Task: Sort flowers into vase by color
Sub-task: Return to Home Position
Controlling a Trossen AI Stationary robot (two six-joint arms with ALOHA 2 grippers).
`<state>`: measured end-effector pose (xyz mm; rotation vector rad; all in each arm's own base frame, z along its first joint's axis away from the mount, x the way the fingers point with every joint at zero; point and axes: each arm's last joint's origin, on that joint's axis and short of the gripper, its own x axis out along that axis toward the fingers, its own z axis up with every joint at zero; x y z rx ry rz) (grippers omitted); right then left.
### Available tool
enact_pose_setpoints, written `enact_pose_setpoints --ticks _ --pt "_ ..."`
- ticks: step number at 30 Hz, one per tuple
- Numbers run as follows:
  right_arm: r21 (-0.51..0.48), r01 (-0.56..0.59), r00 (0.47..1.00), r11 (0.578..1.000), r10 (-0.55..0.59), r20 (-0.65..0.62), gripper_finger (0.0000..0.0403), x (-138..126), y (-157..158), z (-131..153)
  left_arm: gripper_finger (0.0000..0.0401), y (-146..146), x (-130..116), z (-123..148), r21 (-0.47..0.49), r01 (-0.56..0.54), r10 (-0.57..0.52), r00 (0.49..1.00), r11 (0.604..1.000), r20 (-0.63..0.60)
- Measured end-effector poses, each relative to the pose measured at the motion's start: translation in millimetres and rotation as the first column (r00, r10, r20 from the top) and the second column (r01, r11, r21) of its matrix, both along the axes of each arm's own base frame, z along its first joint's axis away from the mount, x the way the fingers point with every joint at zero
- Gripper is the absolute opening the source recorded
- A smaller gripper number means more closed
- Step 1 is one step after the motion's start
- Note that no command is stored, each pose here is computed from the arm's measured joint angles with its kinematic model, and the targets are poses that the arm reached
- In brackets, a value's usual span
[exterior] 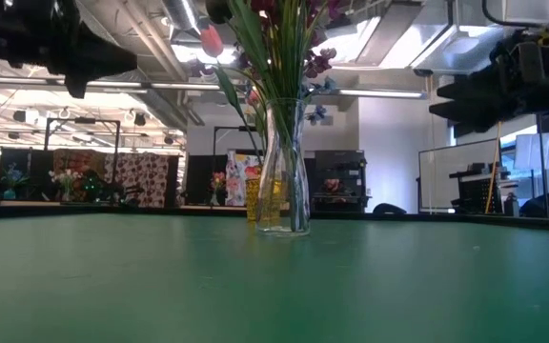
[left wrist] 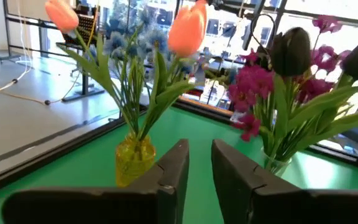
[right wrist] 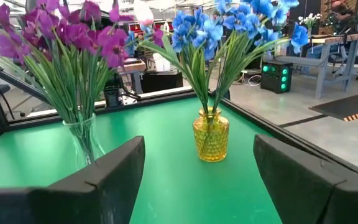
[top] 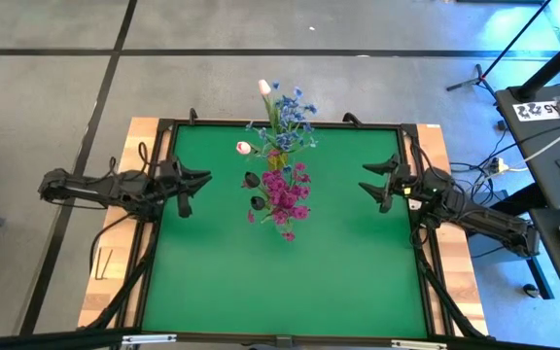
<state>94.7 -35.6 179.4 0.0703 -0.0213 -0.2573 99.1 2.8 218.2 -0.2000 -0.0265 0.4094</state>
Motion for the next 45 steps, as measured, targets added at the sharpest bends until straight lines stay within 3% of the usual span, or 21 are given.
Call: enact_pose_setpoints --ticks 14,19,32,45 --pt "0.03 0.002 1.0 1.0 -0.002 -0.002 0.0282 -1 0 -13 0.0041 -1 8 -52 -0.023 -0.002 0.002 1.0 1.0 0.015" --pt "0.03 0.004 1.0 1.0 -0.004 -0.011 0.0222 -1 0 -14 0.0041 -1 8 -52 -0.024 -0.001 0.001 1.0 1.0 0.007" --pt "-0.023 -0.036 0.999 0.999 0.035 -0.021 0.001 0 1 -14 0.0041 -1 8 -54 -0.023 -0.002 0.001 1.0 1.0 -0.012" --pt "-0.02 -0.036 0.999 0.999 0.035 -0.033 0.0002 0 1 -15 0.0025 -1 7 -59 -0.036 -0.005 0.002 0.998 0.999 -0.06"
